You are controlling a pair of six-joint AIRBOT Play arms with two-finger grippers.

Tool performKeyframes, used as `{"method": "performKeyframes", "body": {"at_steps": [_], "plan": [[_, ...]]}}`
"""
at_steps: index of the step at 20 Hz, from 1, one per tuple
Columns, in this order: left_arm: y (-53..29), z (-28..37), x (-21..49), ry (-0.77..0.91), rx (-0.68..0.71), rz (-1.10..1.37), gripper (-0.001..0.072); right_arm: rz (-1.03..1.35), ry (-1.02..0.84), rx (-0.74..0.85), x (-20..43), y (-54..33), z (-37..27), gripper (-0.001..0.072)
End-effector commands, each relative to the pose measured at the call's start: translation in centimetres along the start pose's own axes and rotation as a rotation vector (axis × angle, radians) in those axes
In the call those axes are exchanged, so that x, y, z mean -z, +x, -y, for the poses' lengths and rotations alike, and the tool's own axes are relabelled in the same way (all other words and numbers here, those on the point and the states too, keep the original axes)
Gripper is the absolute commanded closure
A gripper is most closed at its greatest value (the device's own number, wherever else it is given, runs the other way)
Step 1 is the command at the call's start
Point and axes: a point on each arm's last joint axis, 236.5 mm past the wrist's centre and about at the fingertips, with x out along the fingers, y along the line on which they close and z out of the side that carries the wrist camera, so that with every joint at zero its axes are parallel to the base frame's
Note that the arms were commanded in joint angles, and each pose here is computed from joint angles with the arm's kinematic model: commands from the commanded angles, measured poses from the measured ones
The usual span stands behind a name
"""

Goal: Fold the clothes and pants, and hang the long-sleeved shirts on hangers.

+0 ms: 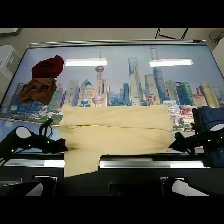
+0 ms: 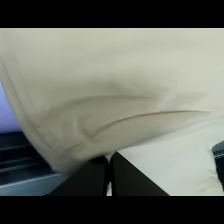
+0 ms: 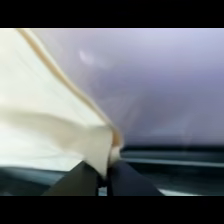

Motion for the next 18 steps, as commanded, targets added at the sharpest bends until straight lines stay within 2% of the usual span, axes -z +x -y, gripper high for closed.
{"method": "performKeyframes", "body": {"at_steps": [1, 5, 10, 14, 15, 16, 17, 18], "plan": [[-4.9, 1.9, -5.1, 0.100, -0.037, 0.137, 0.0686, 0.056, -0.064, -0.111, -2.2, -4.3, -5.4, 0.0672], [-7.8, 3.9, -12.9, 0.133, -0.031, 0.212, 0.0686, 0.253, -0.172, 0.003, -8.9, -6.7, -10.6, 0.0671], [-5.0, 4.4, -20.7, 0.145, -0.031, 0.155, 0.0685, 0.214, -0.225, 0.035, -13.7, -3.5, -14.9, 0.0669], [-3.5, 4.2, -24.0, 0.147, -0.031, 0.146, 0.0685, 0.201, -0.171, 0.033, -15.2, -1.5, -14.7, 0.0654], [-3.1, 4.0, -24.3, 0.142, -0.028, 0.144, 0.0684, 0.193, -0.172, 0.034, -15.0, -1.5, -14.6, 0.0596], [-2.7, 3.9, -24.3, 0.135, -0.024, 0.135, 0.0680, 0.180, -0.180, 0.038, -14.8, -1.9, -14.4, 0.0494], [-2.5, 3.9, -24.1, 0.132, -0.021, 0.124, 0.0597, 0.162, -0.204, 0.040, -14.5, -2.8, -14.2, 0.0376], [-2.6, 3.8, -23.9, 0.133, -0.021, 0.113, 0.0375, 0.146, -0.218, 0.042, -14.3, -3.8, -13.6, 0.0203]]}}
